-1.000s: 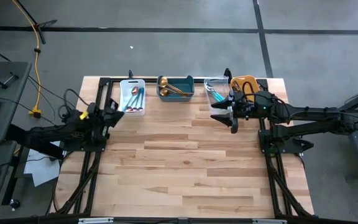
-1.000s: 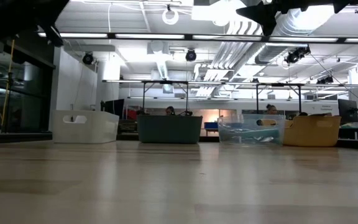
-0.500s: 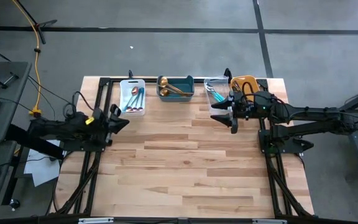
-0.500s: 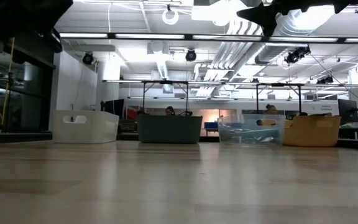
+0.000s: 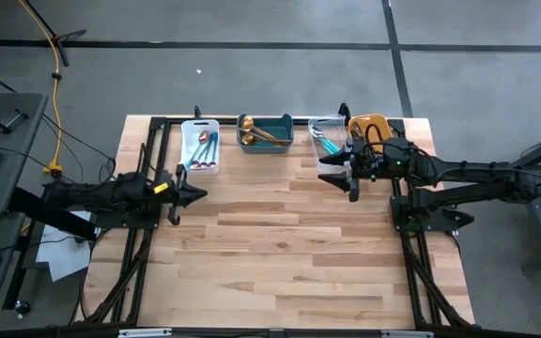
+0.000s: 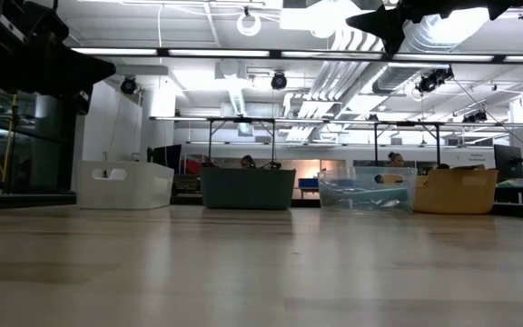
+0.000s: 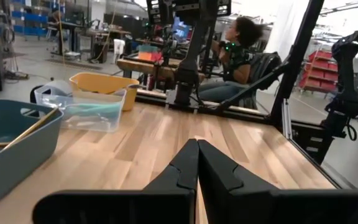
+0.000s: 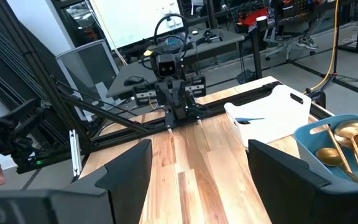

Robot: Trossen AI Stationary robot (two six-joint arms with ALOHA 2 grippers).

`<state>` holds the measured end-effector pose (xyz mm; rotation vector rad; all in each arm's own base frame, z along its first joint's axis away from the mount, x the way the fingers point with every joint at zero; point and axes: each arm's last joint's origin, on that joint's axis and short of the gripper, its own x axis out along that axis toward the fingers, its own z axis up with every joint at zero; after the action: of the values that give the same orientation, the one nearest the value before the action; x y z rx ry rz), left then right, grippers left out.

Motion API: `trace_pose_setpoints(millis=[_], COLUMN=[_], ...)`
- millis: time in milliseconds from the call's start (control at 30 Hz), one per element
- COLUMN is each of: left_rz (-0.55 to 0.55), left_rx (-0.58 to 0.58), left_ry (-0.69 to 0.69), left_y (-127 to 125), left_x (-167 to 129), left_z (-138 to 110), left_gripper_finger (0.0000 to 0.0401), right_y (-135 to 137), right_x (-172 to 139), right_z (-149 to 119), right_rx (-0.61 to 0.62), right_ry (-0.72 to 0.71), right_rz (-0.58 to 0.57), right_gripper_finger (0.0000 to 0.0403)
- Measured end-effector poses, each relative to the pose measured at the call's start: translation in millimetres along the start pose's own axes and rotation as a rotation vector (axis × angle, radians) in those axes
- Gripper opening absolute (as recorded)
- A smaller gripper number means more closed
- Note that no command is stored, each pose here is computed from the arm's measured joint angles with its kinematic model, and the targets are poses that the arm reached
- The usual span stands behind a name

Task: Sort silverware by color (type)
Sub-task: Return to Home Position

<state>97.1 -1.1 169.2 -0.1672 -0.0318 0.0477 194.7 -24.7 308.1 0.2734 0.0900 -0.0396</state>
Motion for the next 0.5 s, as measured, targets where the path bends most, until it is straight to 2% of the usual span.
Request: trace_pose_setpoints(millis=[500], left_rz=[0.005], left_rx=[-0.004], left_ry=[0.019], left_y=[1.5], left_x=[1.3], left_z=[-1.3], left_gripper_finger=[0.0001], right_y=[0.0], right_x=[0.0], right_z=[0.0], right_rx=[0.0], right_ry=[0.0], right_rz=[0.0], right_gripper_finger=[0.0256])
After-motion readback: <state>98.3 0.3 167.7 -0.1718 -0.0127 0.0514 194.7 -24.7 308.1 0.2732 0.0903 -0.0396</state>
